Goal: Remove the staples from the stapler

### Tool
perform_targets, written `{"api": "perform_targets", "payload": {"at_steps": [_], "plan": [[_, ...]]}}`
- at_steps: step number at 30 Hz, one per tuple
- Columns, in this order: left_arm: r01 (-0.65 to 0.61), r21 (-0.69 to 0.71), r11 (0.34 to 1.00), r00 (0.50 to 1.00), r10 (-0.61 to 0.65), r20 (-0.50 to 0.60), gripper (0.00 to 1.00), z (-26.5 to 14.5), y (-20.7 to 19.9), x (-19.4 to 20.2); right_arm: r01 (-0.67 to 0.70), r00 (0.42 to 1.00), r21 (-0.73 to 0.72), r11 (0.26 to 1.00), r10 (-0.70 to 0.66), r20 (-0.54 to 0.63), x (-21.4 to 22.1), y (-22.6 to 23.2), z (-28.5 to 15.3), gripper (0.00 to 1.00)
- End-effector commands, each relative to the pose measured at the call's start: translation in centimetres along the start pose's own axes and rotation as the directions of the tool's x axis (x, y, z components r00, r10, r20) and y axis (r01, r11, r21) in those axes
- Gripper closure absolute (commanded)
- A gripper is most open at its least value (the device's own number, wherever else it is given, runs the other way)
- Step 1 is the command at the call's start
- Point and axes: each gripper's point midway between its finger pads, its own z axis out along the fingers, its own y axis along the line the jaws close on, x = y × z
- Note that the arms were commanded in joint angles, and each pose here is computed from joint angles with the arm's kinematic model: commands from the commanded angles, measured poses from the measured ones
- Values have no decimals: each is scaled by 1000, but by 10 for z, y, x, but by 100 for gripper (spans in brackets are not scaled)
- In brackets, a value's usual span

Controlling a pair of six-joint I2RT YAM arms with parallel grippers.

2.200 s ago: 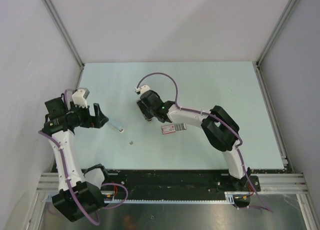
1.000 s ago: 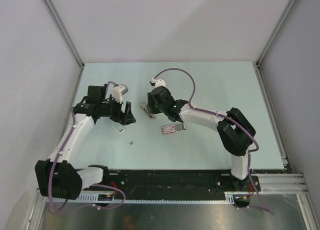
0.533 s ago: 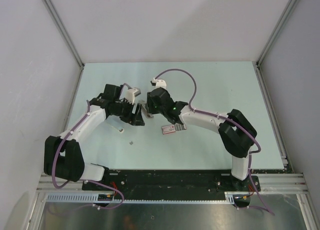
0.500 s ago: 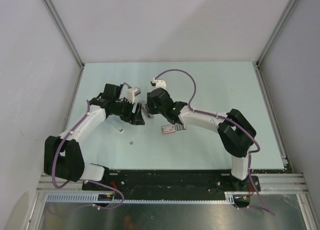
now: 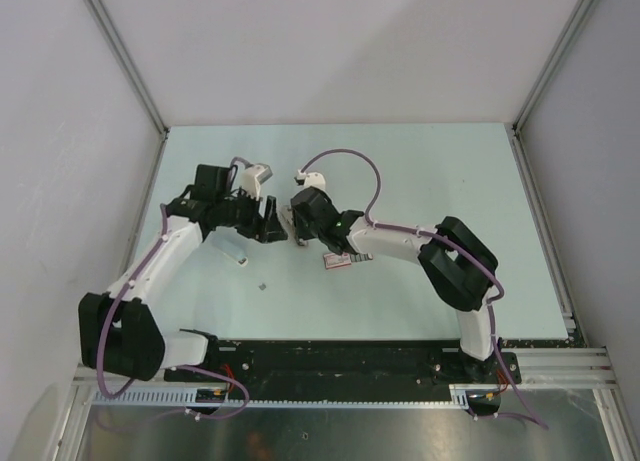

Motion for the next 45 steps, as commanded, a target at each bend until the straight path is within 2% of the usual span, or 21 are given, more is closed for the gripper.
{"api": "perform_targets", "payload": {"at_steps": [1, 2, 5, 9, 16, 21, 24, 27, 33, 37, 42, 45], "plan": [[-36, 9, 999, 990, 34, 135, 24, -29, -17, -34, 40, 997, 9, 999, -40, -60, 6, 2, 1, 100], [-40, 5, 999, 989, 39, 146, 24, -33, -18, -34, 49, 995, 7, 999, -48, -85, 11, 2, 2, 100], [-53, -9, 999, 984, 54, 171, 24, -44, -21, -34, 72, 986, 2, 997, -71, -152, 27, 3, 1, 82], [-74, -38, 997, 977, 80, 199, 24, -54, -25, -31, 82, 980, -2, 997, -81, -181, 36, 4, 0, 66], [-84, -45, 995, 972, 91, 216, 23, -63, -31, -27, 96, 978, 10, 995, -92, -189, 32, 8, 6, 48], [-90, -52, 995, 969, 100, 224, 22, -67, -33, -26, 124, 972, 24, 992, -117, -202, 30, 7, 16, 44], [-92, -55, 994, 969, 102, 225, 22, -68, -34, -25, 131, 969, 33, 991, -121, -214, 30, 4, 21, 46], [-96, -61, 994, 968, 107, 225, 21, -69, -34, -23, 134, 969, 38, 990, -123, -213, 29, 2, 23, 52], [-98, -72, 993, 971, 111, 212, 21, -66, -30, -18, 123, 977, 34, 992, -115, -180, 17, 5, 18, 80], [-76, -125, 989, 977, 98, 187, 17, -62, -16, -13, 79, 990, 24, 997, -76, -123, -4, 11, 8, 92], [-66, -139, 988, 989, 83, 119, 17, -46, -3, 1, -26, 999, -24, 999, 26, -24, -40, 23, -12, 99], [-72, -122, 990, 993, 83, 83, 24, -36, -3, 5, -89, 995, -46, 995, 90, 35, -55, 24, -27, 100]]}}
